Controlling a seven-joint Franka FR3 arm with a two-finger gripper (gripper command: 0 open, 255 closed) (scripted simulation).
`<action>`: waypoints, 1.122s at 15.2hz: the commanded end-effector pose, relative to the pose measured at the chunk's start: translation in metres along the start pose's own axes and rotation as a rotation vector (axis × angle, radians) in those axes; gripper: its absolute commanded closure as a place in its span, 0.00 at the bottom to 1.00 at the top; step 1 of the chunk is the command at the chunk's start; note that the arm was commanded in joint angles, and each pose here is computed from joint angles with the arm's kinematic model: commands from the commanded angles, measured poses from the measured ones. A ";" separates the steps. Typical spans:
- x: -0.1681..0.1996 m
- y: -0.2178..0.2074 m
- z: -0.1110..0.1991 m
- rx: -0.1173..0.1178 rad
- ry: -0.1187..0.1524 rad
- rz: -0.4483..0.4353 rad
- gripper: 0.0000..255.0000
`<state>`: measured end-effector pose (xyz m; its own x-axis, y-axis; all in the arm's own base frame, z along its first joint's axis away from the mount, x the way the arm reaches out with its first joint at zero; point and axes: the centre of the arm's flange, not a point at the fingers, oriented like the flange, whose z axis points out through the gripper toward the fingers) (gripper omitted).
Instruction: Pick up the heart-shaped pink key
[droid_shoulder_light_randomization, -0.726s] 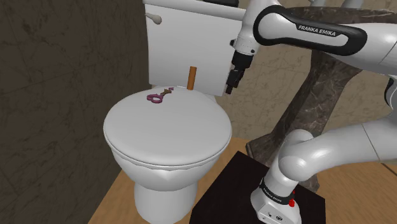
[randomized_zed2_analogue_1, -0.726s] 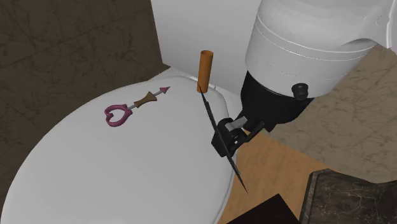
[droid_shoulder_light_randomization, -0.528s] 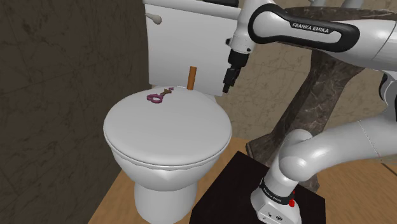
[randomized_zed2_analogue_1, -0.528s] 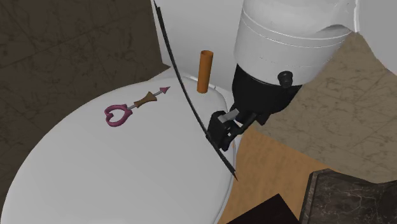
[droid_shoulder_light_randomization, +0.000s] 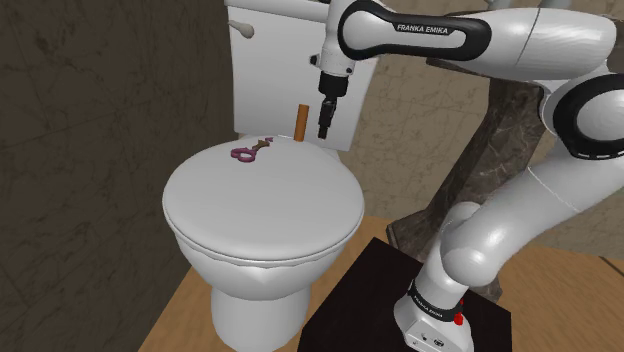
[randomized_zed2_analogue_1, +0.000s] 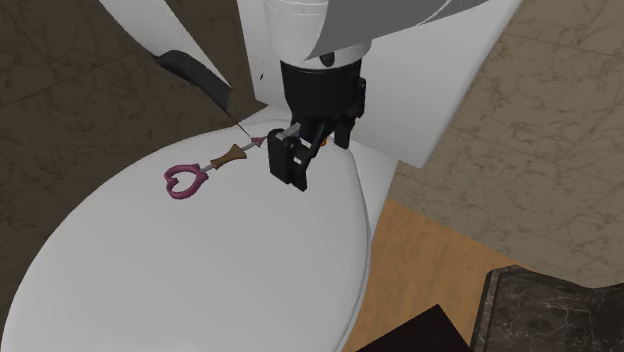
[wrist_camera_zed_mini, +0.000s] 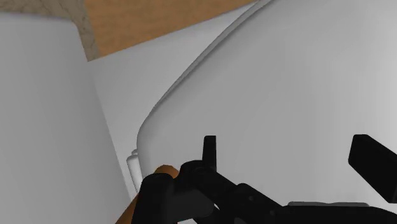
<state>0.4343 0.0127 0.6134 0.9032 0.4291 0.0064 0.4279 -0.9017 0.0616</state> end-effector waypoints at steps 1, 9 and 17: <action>0.028 0.000 0.003 -0.002 -0.011 -0.075 0.00; 0.137 -0.025 0.014 -0.011 -0.055 -0.360 0.00; 0.192 -0.052 0.038 -0.016 -0.079 -0.517 0.00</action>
<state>0.5865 0.1390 0.5782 0.5769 0.8103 -0.1035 0.8167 -0.5747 0.0523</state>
